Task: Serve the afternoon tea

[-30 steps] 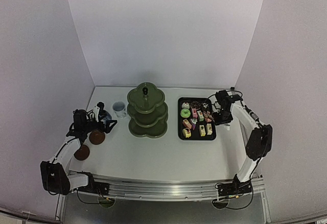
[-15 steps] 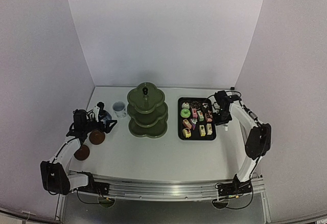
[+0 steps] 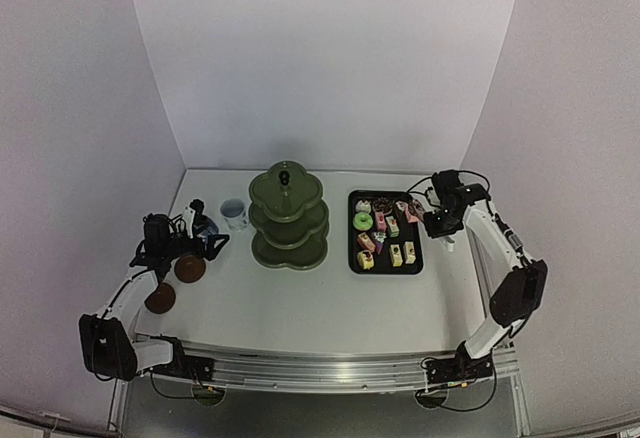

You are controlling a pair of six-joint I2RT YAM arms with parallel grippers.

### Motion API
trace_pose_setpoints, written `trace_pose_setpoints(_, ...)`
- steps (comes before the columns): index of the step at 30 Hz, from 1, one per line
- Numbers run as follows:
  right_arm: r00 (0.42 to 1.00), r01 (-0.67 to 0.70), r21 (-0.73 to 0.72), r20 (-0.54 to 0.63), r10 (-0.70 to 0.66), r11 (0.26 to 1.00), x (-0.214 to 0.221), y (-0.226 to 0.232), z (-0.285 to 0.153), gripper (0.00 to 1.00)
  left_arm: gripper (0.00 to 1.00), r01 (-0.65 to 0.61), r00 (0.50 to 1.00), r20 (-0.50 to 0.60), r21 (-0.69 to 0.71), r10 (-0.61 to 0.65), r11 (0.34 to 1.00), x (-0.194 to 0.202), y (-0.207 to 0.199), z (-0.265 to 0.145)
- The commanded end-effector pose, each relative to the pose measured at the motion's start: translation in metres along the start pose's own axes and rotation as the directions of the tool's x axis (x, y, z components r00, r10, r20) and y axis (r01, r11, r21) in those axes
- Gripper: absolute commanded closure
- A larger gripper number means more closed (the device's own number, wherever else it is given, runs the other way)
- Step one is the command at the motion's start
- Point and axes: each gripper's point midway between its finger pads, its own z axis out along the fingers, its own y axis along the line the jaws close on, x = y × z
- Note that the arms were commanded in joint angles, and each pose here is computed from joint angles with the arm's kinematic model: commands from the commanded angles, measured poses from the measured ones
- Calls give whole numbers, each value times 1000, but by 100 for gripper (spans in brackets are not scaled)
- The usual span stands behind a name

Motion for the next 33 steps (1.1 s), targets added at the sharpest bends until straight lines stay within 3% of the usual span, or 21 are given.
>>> trace_pose_setpoints(1, 985, 29, -57, 170, -19, 998, -29, 11, -48, 83, 0, -39, 996, 80, -22, 41, 999, -28, 2, -4)
trace_pose_setpoints(7, 930, 153, -189, 361, -76, 970, -80, 73, -59, 83, 0, -20, 995, 95, -25, 23, 999, -30, 4, -3)
trace_pose_setpoints(16, 892, 277, -305, 435, -126, 911, -132, 128, -24, 85, 0, -104, 993, 62, 49, 100, 993, -18, -14, -7)
trace_pose_setpoints(29, 884, 385, -326, 398, -245, 863, -117, 178, 39, 85, 0, -208, 978, 17, 148, 207, 967, 9, -31, -7)
trace_pose_setpoints(33, 898, 368, -381, 383, -217, 848, -111, 190, 45, 85, 0, -255, 966, 1, 205, 260, 945, 20, -40, -7)
